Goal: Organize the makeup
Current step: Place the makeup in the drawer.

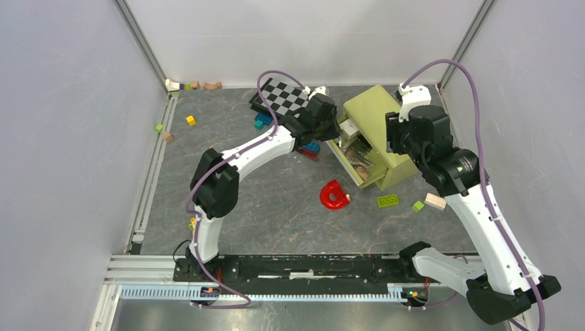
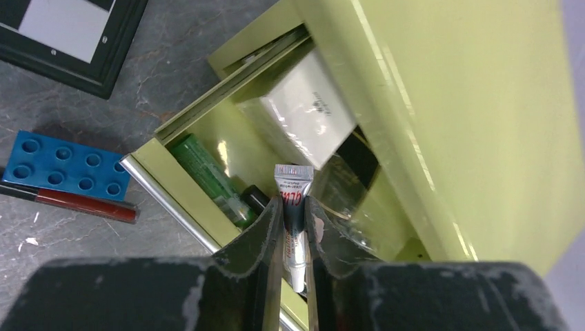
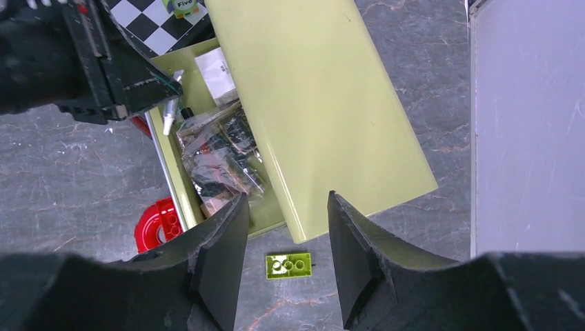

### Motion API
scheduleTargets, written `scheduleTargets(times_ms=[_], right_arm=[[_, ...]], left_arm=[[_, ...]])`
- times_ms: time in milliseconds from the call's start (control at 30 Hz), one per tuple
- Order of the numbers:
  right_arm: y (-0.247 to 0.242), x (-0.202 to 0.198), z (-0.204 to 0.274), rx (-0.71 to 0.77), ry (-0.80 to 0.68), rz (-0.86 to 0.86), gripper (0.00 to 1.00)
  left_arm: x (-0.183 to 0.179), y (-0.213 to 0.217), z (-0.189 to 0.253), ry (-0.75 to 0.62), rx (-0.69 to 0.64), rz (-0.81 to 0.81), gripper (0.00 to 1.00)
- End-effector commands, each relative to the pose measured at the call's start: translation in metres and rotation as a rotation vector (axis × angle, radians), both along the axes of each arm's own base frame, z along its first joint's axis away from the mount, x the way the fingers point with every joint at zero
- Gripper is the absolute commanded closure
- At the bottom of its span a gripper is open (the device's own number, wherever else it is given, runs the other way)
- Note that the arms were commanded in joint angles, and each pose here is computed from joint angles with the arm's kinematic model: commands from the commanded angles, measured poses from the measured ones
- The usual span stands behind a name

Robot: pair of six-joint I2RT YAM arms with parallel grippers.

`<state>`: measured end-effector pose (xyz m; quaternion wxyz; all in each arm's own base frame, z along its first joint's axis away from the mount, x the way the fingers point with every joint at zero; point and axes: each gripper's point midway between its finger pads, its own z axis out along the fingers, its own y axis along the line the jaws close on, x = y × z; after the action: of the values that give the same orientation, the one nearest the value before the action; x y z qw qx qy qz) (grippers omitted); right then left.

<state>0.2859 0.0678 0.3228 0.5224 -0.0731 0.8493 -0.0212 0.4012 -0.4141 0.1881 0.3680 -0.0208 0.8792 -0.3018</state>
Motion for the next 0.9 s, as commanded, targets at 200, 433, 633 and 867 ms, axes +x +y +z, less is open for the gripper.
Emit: scheduleTargets(times_ms=[200, 433, 633, 867], right_arm=[[-0.005, -0.007, 0.011, 0.027, -0.043, -0.022, 0.47], [-0.012, -0.022, 0.026, 0.054, -0.101, -0.023, 0.47], [-0.008, -0.009, 0.011, 0.015, -0.045, -0.026, 0.47], [-0.008, -0.006, 0.005, 0.001, -0.038, -0.028, 0.47]], left_arm=[[0.024, -0.015, 0.002, -0.007, -0.089, 0.09, 0.73], [0.024, -0.013, 0.001, -0.007, -0.069, 0.091, 0.59], [0.021, -0.012, 0.02, -0.038, -0.08, 0.067, 0.58], [0.013, 0.016, 0.064, -0.141, -0.057, 0.074, 0.55]])
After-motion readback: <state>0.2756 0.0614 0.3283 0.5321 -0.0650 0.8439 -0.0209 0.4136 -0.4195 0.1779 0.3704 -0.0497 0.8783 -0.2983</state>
